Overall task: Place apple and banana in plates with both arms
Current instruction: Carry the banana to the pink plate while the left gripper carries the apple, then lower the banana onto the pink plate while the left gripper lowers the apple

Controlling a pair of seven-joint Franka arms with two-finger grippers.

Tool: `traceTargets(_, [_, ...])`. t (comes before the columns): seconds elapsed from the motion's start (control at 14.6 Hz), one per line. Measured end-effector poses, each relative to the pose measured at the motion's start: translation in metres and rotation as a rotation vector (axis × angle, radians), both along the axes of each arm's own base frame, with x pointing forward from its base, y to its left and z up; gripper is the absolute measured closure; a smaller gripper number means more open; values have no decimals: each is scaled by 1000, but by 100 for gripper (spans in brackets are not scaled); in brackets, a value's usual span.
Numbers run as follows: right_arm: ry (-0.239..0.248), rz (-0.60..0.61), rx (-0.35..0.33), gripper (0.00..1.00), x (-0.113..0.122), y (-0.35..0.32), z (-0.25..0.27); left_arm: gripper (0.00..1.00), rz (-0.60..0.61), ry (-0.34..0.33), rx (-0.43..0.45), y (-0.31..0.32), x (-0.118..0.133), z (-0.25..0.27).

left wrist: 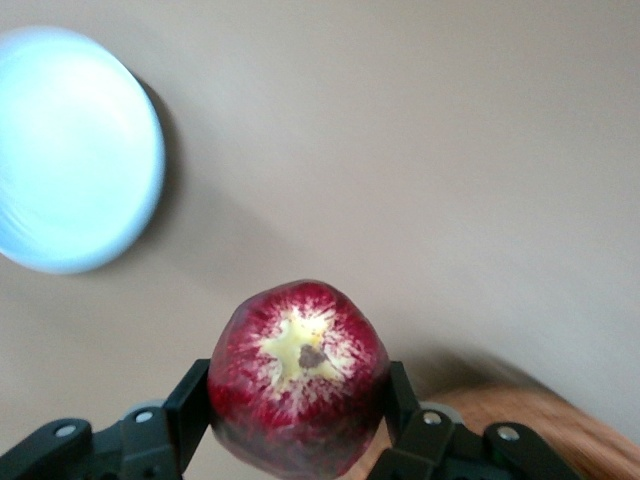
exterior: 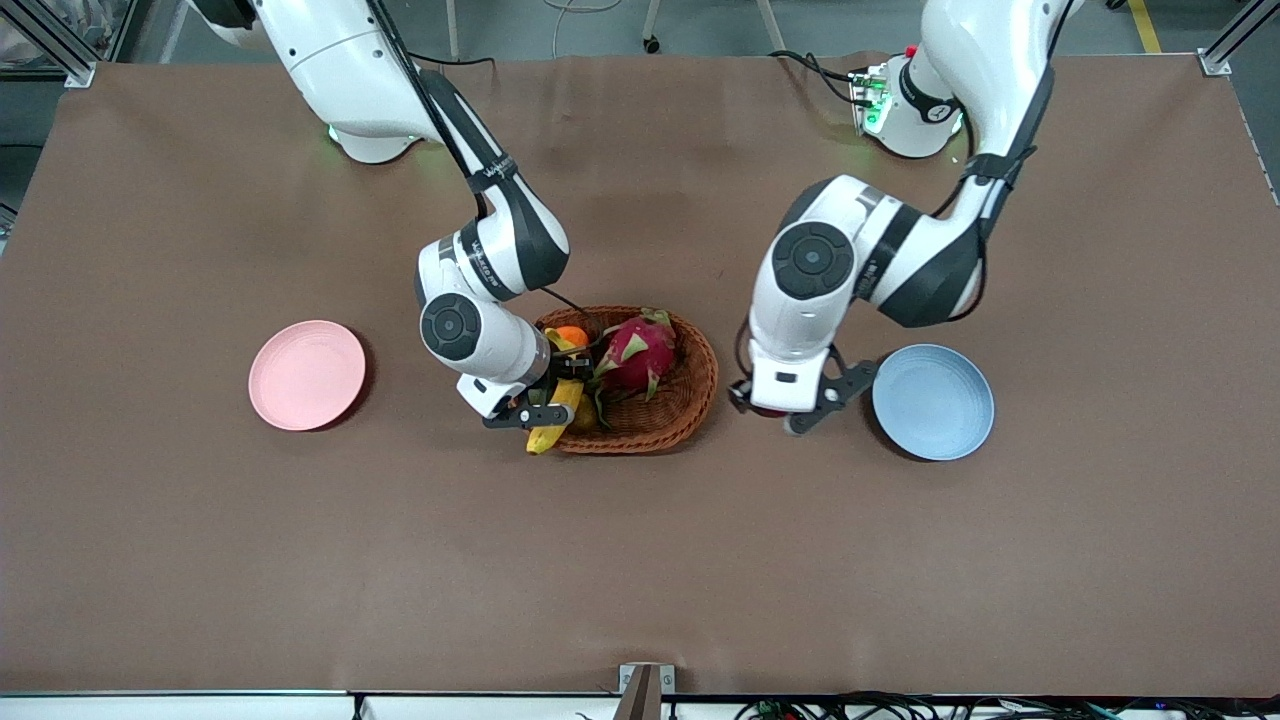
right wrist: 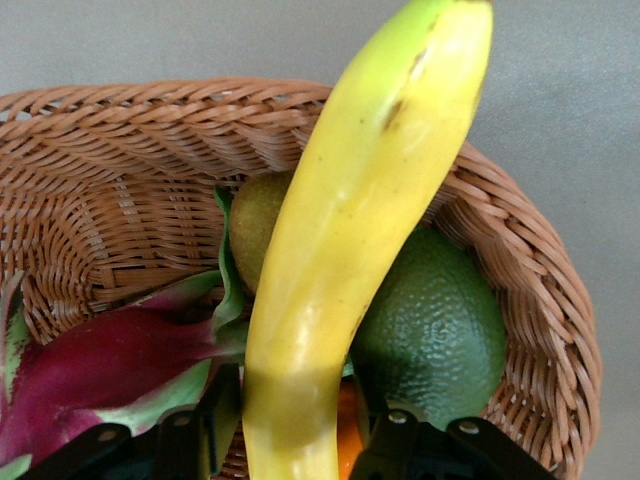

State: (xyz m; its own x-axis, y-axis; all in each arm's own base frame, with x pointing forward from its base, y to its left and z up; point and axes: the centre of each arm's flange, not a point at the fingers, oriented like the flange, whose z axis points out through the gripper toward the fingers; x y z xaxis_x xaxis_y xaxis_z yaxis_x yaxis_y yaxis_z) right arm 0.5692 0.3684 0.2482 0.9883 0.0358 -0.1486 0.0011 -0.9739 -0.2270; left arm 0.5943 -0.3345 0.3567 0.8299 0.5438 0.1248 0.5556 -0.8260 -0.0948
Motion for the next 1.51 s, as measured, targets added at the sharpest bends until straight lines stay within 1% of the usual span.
traceTargets(0.07, [0,-1,0,56,0,0,0,27,-19,3,41,25,5,-8])
traceTargets(0.14, [0,-1,0,56,0,0,0,27,-37,10,61,48,10,-14])
traceTargets(0.21, [0,-1,0,59,0,0,0,27,-48,17,67,69,14,-18])
traceTargets(0.27, [0,-1,0,59,0,0,0,27,-53,21,66,87,16,-21])
traceTargets(0.41, [-1,-1,0,59,0,0,1,27,-43,14,58,114,16,-30])
traceTargets(0.62, [-3,-2,1,59,2,0,2,27,-20,-15,27,163,13,-60])
traceTargets(0.75, [18,3,-5,59,4,-2,9,27,-10,-33,-5,199,7,-86])
traceTargets(0.82, [31,2,-9,59,9,-8,20,27,-4,-31,-13,211,2,-97])
traceTargets(0.96, [47,-31,-23,59,28,-42,55,27,11,-14,-17,225,-7,-111])
traceTargets(1.03, [54,-52,-46,59,40,-74,75,27,16,-13,-20,229,-10,-115])
traceTargets(1.1, [51,-56,-96,59,50,-113,91,27,18,-22,-28,232,-12,-118])
traceTargets(1.23, [39,-44,-238,59,63,-185,112,27,18,-38,-43,235,-15,-124])
traceTargets(1.3, [44,-48,-291,59,64,-209,116,27,21,-39,-46,237,-17,-126])
traceTargets(1.37, [53,-58,-322,59,63,-227,116,27,23,-36,-47,239,-19,-129])
traceTargets(1.51, [85,-99,-351,59,59,-263,103,27,25,-27,-46,240,-22,-133])
